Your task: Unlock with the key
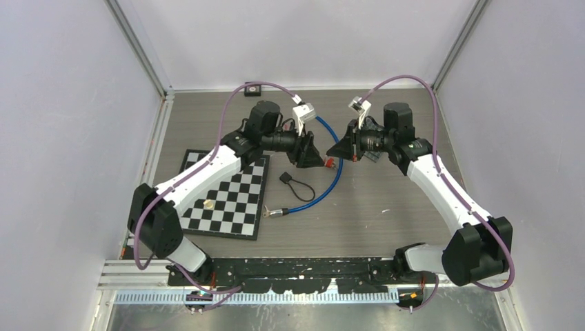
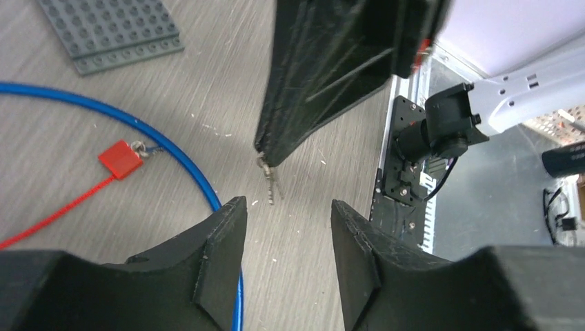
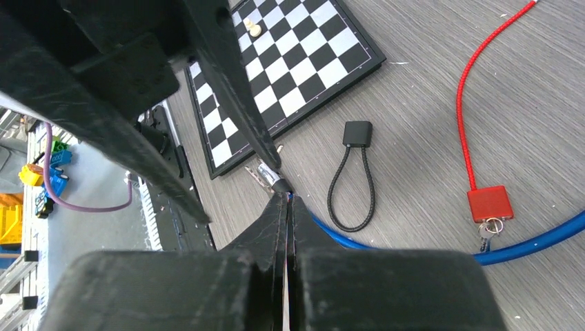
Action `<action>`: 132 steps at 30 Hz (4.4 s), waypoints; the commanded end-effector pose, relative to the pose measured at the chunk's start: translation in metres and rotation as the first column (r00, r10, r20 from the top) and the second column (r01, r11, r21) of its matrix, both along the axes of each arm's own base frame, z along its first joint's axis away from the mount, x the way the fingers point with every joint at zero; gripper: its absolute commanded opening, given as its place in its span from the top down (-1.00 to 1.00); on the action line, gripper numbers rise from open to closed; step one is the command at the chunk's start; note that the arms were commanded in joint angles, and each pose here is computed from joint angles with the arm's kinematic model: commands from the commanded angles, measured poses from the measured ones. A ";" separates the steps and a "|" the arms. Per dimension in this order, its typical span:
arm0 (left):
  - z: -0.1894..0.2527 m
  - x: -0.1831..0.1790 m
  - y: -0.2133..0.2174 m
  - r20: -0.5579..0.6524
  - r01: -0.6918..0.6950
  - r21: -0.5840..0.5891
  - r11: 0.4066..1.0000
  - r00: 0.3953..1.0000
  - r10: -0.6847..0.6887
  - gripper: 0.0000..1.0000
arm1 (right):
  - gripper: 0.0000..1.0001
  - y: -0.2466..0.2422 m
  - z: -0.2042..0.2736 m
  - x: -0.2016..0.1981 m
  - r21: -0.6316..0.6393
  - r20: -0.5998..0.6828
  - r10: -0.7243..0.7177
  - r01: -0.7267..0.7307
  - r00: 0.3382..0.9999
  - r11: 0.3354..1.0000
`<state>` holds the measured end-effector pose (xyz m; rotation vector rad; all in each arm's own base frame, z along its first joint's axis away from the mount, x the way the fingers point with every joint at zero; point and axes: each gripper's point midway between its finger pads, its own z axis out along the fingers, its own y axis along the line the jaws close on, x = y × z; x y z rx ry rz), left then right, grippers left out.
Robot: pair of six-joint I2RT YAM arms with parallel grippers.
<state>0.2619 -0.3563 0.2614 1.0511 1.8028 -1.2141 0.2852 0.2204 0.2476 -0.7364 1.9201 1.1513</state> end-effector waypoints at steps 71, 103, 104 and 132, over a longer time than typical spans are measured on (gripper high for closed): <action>0.029 -0.041 -0.004 0.129 0.196 -0.258 0.946 0.977 -0.167 1.00 | -0.06 0.019 0.015 -0.045 0.188 0.031 0.271 -0.272 0.962 0.944; 0.029 -0.018 0.008 0.109 0.086 -0.316 0.945 0.993 -0.054 1.00 | 0.57 0.024 0.013 -0.045 0.208 0.015 0.290 -0.287 0.957 0.935; 0.028 -0.018 0.008 0.107 0.085 -0.314 0.946 0.993 -0.053 1.00 | 0.57 0.025 0.014 -0.045 0.209 0.016 0.290 -0.287 0.957 0.935; 0.017 -0.019 0.006 0.084 0.095 -0.300 0.949 0.994 -0.073 0.74 | 0.99 0.024 0.019 -0.042 0.213 0.054 0.258 -0.264 0.964 0.941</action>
